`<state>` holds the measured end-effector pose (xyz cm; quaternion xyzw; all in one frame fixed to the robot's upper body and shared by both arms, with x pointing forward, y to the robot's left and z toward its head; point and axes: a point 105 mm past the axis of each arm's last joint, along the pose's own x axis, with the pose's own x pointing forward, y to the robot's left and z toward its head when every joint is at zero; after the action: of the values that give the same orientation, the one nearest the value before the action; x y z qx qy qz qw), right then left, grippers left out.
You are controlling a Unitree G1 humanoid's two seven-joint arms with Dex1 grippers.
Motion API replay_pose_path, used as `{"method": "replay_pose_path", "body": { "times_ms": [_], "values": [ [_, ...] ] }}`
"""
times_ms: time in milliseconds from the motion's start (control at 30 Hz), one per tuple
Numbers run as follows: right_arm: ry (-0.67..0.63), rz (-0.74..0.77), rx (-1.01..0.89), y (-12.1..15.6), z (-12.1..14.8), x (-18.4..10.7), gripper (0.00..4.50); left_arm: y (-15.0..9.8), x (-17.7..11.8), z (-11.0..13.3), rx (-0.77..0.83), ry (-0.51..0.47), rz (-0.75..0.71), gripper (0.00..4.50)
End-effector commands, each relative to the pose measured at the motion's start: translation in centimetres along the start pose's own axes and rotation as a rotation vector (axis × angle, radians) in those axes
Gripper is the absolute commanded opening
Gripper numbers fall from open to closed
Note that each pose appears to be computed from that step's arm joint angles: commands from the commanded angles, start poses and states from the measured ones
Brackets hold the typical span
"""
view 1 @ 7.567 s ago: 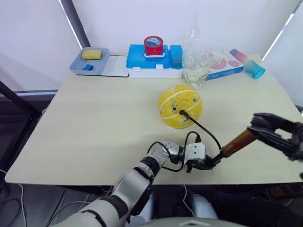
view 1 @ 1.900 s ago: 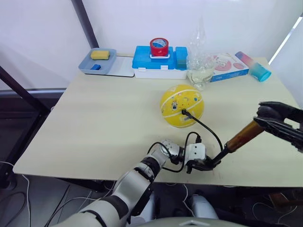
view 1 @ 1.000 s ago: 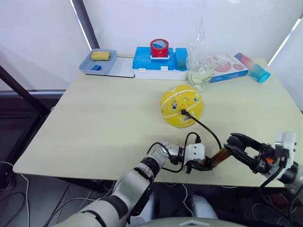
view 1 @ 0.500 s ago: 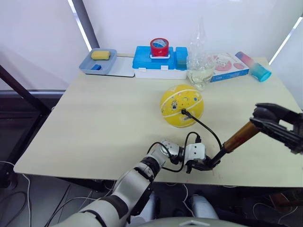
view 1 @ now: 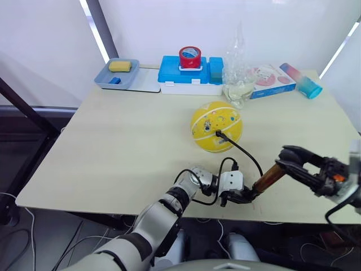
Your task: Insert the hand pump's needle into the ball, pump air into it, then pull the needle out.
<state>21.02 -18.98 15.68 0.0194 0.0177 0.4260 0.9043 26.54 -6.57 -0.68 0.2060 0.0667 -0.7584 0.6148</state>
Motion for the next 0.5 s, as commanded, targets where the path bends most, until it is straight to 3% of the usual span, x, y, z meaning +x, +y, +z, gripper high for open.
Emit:
{"method": "replay_pose_path", "body": {
  "times_ms": [33,133,500],
  "values": [
    [0.100,-0.069,0.006,-1.0,-3.8,-0.5,2.02,-1.5,0.4,-1.3,-0.016,0.052,-0.069,1.11],
    [0.118,-0.068,-0.017,-0.8,-4.6,-0.7,2.02,-1.4,0.4,-1.2,-0.017,0.051,-0.065,1.11],
    [-0.056,-0.062,-0.149,-0.1,5.7,-2.7,2.02,-1.6,0.4,-1.3,-0.022,0.050,-0.069,1.11]
  ]
}}
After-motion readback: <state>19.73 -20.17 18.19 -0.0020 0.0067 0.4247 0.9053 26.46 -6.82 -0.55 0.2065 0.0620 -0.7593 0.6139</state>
